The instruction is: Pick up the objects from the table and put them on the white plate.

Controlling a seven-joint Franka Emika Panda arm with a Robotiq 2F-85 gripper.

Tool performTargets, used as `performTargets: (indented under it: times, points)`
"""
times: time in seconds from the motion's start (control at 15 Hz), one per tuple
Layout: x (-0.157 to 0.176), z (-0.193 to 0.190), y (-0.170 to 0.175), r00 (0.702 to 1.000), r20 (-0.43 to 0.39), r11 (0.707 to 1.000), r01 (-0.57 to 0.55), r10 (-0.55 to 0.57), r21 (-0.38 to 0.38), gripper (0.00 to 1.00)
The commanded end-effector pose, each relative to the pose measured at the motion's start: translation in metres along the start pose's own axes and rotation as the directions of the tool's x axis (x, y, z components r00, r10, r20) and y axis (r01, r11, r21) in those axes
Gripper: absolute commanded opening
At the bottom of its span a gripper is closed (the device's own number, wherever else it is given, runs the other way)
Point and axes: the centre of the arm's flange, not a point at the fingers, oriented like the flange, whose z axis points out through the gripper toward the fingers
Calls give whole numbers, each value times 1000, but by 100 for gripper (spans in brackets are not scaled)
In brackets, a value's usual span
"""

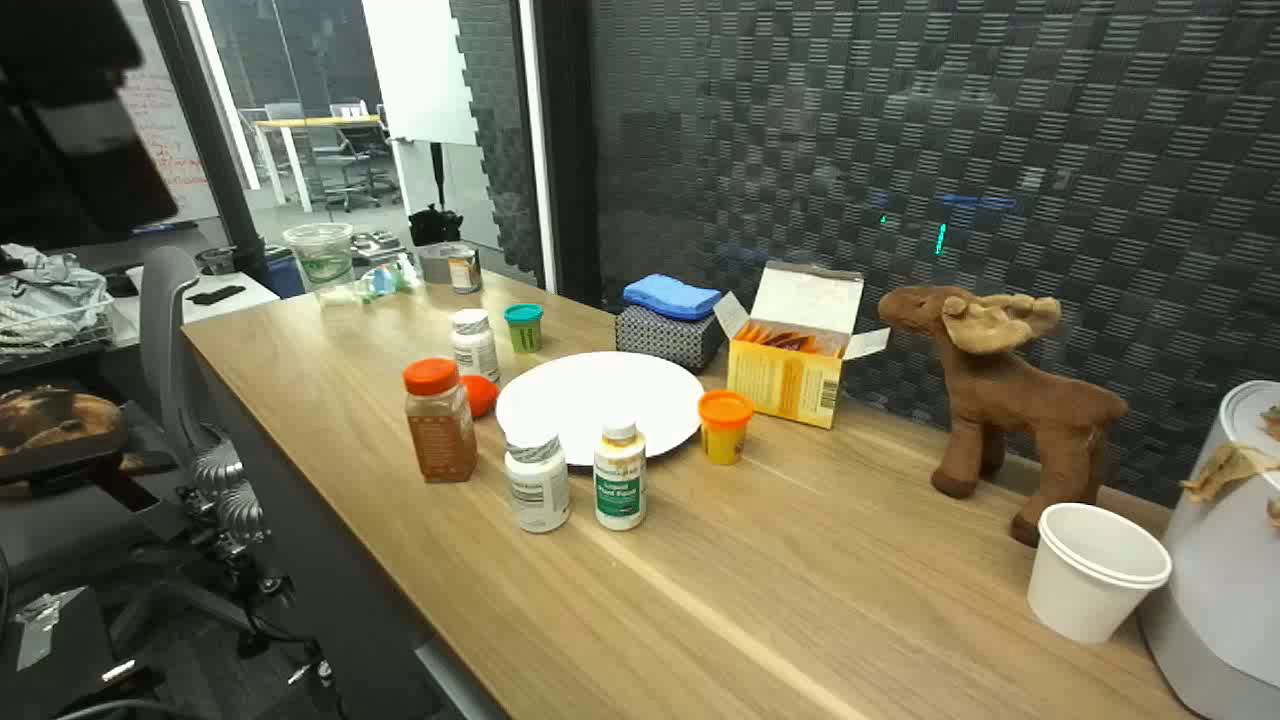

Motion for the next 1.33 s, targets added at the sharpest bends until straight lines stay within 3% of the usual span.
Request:
performTargets:
  times: [0.0, 0.67, 1.07, 1.27]
  points:
    - [0, -3, 0, 1000, -6, 1000, 0, 0, -2, 100]
    - [5, -3, 5, 1000, -15, 1000, -19, 19, -10, 100]
    - [81, 22, 27, 998, 12, 997, -57, 58, -47, 100]
    - [125, 41, 37, 998, 3, 991, -65, 66, -113, 100]
